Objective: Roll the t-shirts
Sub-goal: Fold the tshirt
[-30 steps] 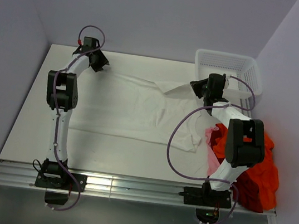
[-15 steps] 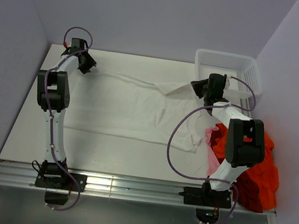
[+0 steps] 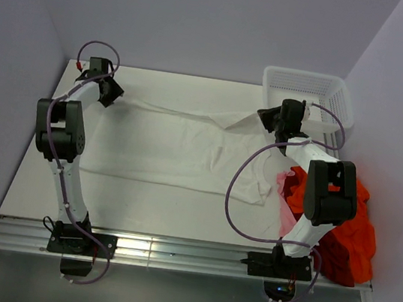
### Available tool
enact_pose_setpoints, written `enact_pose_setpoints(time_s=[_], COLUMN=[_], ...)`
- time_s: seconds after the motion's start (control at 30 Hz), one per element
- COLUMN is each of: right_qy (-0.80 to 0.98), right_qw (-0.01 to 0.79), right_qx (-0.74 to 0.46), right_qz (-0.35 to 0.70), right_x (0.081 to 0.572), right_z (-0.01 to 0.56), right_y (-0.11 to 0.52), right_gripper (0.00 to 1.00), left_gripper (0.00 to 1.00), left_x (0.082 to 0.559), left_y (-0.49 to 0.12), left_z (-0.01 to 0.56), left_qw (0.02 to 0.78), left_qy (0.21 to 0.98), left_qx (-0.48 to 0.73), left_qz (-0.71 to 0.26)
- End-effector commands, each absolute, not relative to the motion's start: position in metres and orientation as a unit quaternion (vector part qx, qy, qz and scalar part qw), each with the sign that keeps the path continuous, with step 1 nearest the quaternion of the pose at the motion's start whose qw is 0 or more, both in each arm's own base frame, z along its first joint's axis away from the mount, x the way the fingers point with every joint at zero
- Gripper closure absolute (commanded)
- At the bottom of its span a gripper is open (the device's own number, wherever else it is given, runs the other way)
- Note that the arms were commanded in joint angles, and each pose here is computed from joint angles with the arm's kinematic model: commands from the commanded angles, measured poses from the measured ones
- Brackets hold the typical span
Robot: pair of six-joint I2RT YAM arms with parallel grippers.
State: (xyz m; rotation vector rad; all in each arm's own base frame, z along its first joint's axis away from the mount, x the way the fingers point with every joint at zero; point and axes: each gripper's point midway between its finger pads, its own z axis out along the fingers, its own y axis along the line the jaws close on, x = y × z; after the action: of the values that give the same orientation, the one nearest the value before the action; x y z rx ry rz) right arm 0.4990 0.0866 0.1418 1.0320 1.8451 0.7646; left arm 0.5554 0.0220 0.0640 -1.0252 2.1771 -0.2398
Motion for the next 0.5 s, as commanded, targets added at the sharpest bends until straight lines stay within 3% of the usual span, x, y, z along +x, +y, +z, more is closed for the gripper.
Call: enact_pose_setpoints(time_s=[0.0, 0.47], right_qy=[0.723, 0.721], right_qw=[0.454, 0.455], right_qx=[0.415, 0.412], right_qz=[0.315, 0.323], right_x=[0.508, 0.506], right_z=[0.161, 0.165], right_y=[0.08, 0.082], right_gripper=[1.0, 1.0], left_gripper=[0.49, 0.48], left_x=[0.554, 0.545], left_y=[0.029, 0.026], left_z=[0.101, 0.063], left_qw=[0.399, 0.343], left_qy=[0.822, 0.849], left_qx=[-0.395, -0.394], left_qz=[-0.095, -0.079])
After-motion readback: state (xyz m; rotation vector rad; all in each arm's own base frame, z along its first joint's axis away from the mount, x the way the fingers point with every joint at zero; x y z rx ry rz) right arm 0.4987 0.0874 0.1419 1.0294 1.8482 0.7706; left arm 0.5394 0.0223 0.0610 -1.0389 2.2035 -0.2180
